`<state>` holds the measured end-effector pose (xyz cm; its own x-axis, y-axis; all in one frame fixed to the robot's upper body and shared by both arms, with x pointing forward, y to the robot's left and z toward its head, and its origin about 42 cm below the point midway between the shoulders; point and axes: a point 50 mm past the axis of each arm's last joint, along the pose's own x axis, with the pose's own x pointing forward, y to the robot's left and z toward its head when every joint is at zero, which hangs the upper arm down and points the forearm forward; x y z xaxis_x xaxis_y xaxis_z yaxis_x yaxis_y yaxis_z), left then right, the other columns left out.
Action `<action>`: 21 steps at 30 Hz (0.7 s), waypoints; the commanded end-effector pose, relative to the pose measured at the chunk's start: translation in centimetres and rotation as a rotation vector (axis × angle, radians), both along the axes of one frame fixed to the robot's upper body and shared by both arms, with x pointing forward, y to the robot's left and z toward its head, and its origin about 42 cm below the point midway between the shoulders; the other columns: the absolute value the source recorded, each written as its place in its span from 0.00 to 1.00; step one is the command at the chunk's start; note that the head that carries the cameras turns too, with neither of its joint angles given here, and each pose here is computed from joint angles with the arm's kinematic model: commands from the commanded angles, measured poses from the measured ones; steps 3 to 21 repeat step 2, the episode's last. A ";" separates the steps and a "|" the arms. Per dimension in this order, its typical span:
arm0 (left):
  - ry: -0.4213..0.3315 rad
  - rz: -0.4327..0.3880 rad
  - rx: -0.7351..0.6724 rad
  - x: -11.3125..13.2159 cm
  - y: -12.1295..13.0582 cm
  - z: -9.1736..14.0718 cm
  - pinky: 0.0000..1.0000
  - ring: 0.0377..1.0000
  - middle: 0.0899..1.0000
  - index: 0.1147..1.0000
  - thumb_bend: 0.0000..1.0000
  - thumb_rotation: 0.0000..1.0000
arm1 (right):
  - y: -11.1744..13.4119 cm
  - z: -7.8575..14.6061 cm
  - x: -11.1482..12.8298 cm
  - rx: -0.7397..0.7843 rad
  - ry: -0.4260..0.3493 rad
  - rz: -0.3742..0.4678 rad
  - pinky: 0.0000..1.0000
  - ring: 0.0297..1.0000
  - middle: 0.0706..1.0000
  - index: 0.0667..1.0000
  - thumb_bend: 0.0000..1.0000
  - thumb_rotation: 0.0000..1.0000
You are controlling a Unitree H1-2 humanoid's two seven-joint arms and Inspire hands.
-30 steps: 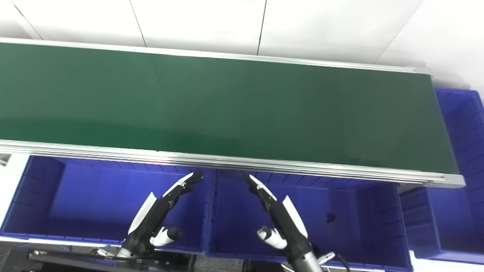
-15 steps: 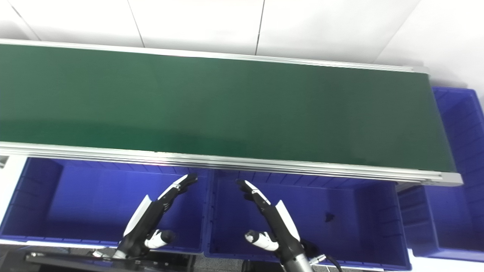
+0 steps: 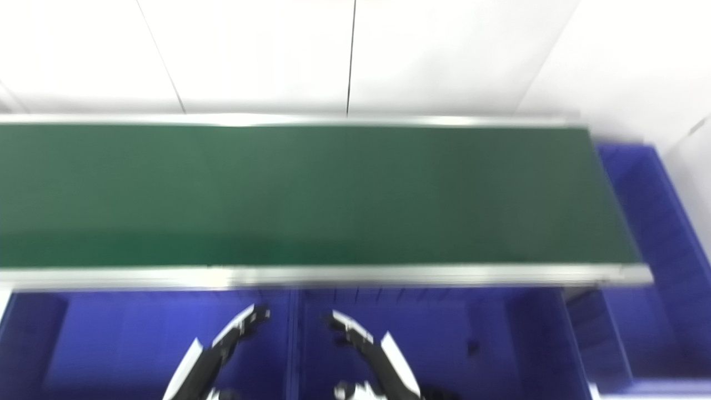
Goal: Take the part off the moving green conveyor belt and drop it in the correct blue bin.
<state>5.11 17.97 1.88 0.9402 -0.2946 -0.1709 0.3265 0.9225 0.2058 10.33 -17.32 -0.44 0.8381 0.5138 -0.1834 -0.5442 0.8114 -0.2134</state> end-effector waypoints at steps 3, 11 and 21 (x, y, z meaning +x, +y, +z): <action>-0.051 0.003 -0.024 0.1 -0.1 0.7 0.86 0.90 0.87 0.88 1.00 1.00 | 0.1 0.8 0.3 0.038 -0.066 0.001 0.78 0.87 0.88 0.85 1.00 0.95; -0.051 0.003 -0.024 0.1 -0.1 0.7 0.86 0.90 0.87 0.88 1.00 1.00 | 0.1 0.8 0.3 0.038 -0.066 0.001 0.78 0.87 0.88 0.85 1.00 0.95; -0.051 0.003 -0.024 0.1 -0.1 0.7 0.86 0.90 0.87 0.88 1.00 1.00 | 0.1 0.8 0.3 0.038 -0.066 0.001 0.78 0.87 0.88 0.85 1.00 0.95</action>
